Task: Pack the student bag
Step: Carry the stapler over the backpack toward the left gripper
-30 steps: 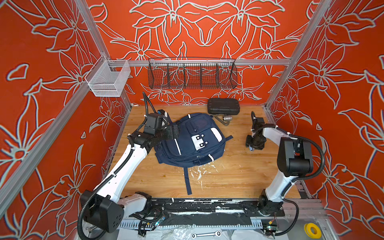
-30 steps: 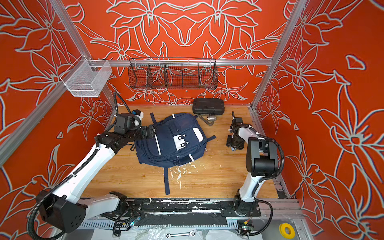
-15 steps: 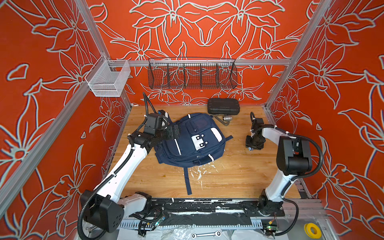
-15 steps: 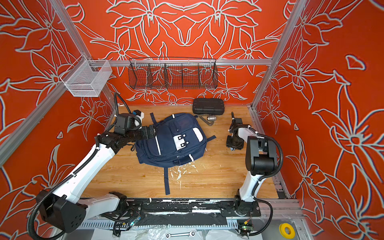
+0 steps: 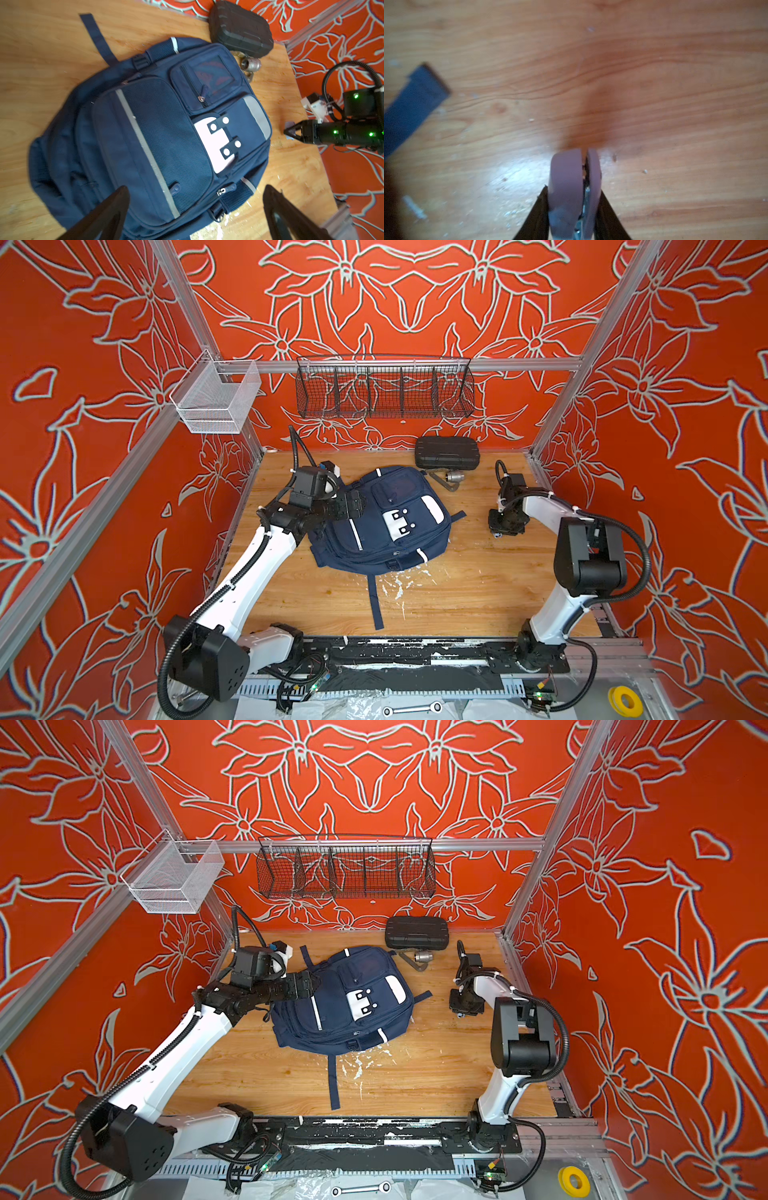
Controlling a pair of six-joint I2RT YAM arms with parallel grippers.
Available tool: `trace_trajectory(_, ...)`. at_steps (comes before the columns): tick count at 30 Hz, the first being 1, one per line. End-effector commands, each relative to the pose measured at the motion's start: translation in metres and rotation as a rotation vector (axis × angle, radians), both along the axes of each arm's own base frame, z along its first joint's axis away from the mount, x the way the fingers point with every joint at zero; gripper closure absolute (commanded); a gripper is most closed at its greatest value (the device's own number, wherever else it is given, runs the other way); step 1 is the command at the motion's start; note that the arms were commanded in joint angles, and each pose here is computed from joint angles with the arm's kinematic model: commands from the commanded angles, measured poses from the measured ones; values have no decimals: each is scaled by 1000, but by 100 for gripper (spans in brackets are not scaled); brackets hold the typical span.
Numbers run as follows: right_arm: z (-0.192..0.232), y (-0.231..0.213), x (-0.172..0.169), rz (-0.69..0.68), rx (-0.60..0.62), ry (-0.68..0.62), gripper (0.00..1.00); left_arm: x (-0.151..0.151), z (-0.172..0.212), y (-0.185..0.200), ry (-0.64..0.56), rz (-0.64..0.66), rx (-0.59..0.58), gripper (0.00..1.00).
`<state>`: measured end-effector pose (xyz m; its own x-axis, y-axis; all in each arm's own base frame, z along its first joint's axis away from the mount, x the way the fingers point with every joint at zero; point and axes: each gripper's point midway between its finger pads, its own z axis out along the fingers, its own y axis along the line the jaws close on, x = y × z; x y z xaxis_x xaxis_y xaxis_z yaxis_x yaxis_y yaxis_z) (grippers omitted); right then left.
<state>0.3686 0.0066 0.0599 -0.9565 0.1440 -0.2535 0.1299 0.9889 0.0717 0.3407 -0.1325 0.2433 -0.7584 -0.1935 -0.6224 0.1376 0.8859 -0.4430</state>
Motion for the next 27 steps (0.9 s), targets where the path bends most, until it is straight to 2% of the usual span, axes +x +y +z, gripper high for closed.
trace_trajectory(1,75,71,18,306,131,-219,68,4,14,-20,-3,-85,-84,4)
trace_trajectory(3,107,117,17,485,189,-323,68,5,19,-32,3,-139,-128,8)
trace_trajectory(6,142,172,10,678,262,-422,69,5,27,-48,7,-217,-182,12)
trace_trajectory(14,163,275,-24,1089,257,-464,69,-3,33,-71,4,-297,-202,14)
trace_trajectory(20,173,311,-35,1184,306,-497,69,-3,19,-71,24,-246,-224,15)
trace_trajectory(27,169,334,-43,1236,289,-508,69,3,7,-74,78,-189,-275,19)
